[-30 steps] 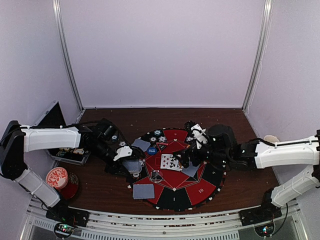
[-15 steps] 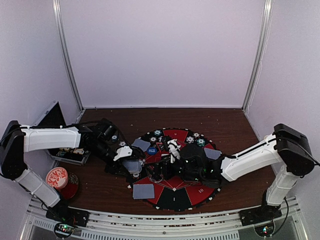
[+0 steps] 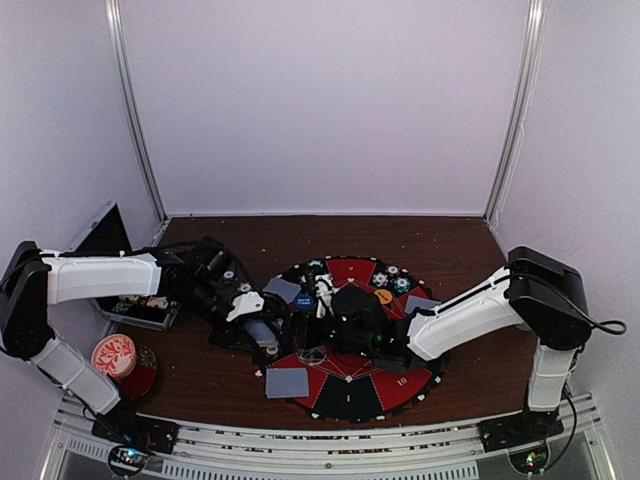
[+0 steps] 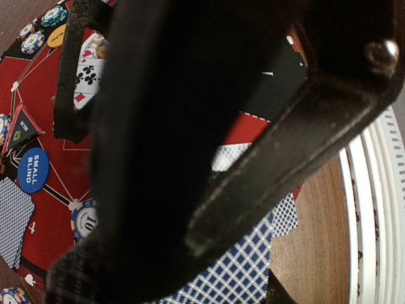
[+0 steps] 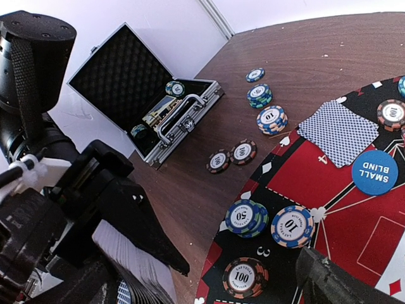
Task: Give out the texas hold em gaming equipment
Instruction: Pick up the poker card from the face-down deck piles.
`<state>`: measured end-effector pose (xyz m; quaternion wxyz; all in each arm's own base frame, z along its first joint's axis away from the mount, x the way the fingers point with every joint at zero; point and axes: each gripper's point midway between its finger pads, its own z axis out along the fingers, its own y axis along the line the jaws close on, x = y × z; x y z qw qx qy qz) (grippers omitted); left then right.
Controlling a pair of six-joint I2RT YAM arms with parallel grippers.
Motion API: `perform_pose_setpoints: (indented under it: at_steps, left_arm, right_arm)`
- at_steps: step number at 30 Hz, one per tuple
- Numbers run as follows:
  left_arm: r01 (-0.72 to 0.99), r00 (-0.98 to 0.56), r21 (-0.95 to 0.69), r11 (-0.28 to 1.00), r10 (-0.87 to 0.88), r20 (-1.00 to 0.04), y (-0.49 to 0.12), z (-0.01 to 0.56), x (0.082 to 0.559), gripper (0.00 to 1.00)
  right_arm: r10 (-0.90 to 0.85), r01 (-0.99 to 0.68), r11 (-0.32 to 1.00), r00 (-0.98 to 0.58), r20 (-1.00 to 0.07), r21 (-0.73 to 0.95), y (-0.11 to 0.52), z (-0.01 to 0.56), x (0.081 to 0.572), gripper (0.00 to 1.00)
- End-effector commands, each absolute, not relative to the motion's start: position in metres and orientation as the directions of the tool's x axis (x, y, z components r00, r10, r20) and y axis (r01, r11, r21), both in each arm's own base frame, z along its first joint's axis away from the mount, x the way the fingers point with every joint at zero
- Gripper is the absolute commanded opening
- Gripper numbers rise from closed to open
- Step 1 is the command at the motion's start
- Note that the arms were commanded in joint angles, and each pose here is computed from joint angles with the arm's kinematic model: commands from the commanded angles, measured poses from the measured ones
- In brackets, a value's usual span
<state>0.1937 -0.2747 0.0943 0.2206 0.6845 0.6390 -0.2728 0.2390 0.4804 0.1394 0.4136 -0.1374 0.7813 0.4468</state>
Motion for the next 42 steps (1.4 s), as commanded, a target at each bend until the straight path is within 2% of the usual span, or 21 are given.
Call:
perform_pose_setpoints:
  at_steps: [1,15,21,28,37,42]
  left_arm:
    - [0.994,0.064,-0.025,-0.109,0.737,-0.673,-0.280,0.100,0.194,0.39]
    - [0.994,0.062,-0.027,-0.107,0.737,-0.673,-0.279,0.100,0.194,0.39]
    - [0.994,0.062,-0.026,-0.107,0.738,-0.672,-0.279,0.099,0.194,0.39]
    - [0.995,0.058,-0.025,-0.101,0.739,-0.671,-0.279,0.100,0.195,0.39]
    - [0.994,0.060,-0.027,-0.106,0.738,-0.672,-0.279,0.100,0.194,0.39]
    - [0.994,0.061,-0.028,-0.108,0.738,-0.672,-0.280,0.099,0.194,0.39]
  right_arm:
    - [0.175,-0.587,0.522,-0.636,-0.752,0.618,0.496,0.146,0.235,1.00]
    - [0.147,-0.548,0.554,-0.677,-0.722,0.627,0.517,0.125,0.239,1.00]
    - [0.166,-0.588,0.419,-0.700,-0.695,0.692,0.513,0.145,0.218,1.00]
    - [0.192,-0.597,0.354,-0.707,-0.680,0.720,0.508,0.167,0.210,1.00]
    - [0.184,-0.505,0.526,-0.718,-0.672,0.684,0.515,0.125,0.236,0.96]
    - [0.234,-0.418,0.630,-0.701,-0.673,0.654,0.496,0.113,0.253,0.84]
